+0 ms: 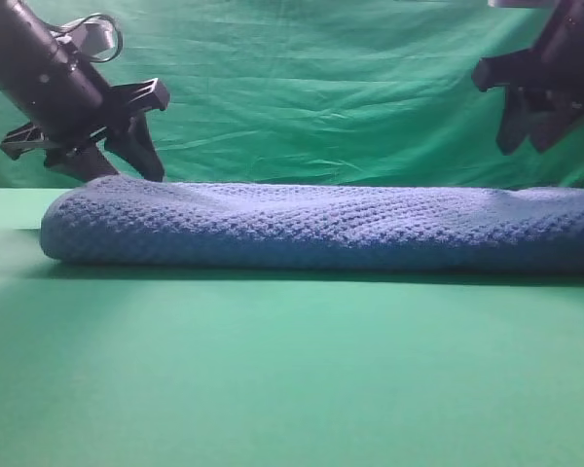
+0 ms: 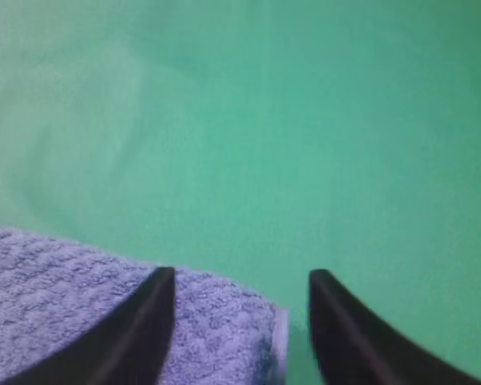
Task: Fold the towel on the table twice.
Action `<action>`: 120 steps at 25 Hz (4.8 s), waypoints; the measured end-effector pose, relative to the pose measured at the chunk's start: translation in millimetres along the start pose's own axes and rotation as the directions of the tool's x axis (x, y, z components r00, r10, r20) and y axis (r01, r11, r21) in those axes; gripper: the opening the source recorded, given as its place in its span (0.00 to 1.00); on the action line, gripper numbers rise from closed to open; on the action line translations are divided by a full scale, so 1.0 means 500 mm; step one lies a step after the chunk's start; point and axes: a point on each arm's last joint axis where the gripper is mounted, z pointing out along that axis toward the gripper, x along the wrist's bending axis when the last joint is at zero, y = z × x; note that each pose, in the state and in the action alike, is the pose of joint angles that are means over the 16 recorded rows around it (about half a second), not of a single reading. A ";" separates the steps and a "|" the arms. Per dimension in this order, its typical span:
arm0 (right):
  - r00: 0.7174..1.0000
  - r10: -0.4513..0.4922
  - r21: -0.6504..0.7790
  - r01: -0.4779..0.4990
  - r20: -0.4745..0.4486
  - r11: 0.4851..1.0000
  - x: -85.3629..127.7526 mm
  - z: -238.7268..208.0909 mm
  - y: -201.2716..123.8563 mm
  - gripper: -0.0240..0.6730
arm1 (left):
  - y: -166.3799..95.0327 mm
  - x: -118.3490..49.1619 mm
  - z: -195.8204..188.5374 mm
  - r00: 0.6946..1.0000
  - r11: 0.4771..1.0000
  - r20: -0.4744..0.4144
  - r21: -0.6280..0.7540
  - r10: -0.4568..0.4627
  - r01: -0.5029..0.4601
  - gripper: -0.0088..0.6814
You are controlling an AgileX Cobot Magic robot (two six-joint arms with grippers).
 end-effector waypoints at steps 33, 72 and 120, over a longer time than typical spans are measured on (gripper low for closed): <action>0.990 -0.032 -0.279 -0.008 -0.137 0.960 0.080 -0.627 -0.006 0.03 | 0.104 -0.191 -0.574 0.956 0.956 0.243 -0.277 0.165 -0.095 0.01; 0.989 -0.091 -0.571 0.008 -0.117 0.821 0.148 -0.693 -0.355 0.03 | -0.356 -0.110 -0.749 0.976 0.879 -0.064 -0.424 0.209 -0.216 0.01; 0.997 -0.080 -0.489 0.081 0.024 0.868 0.126 -0.450 -0.473 0.03 | -0.454 -0.028 -0.553 0.989 0.884 -0.119 -0.449 0.086 -0.130 0.01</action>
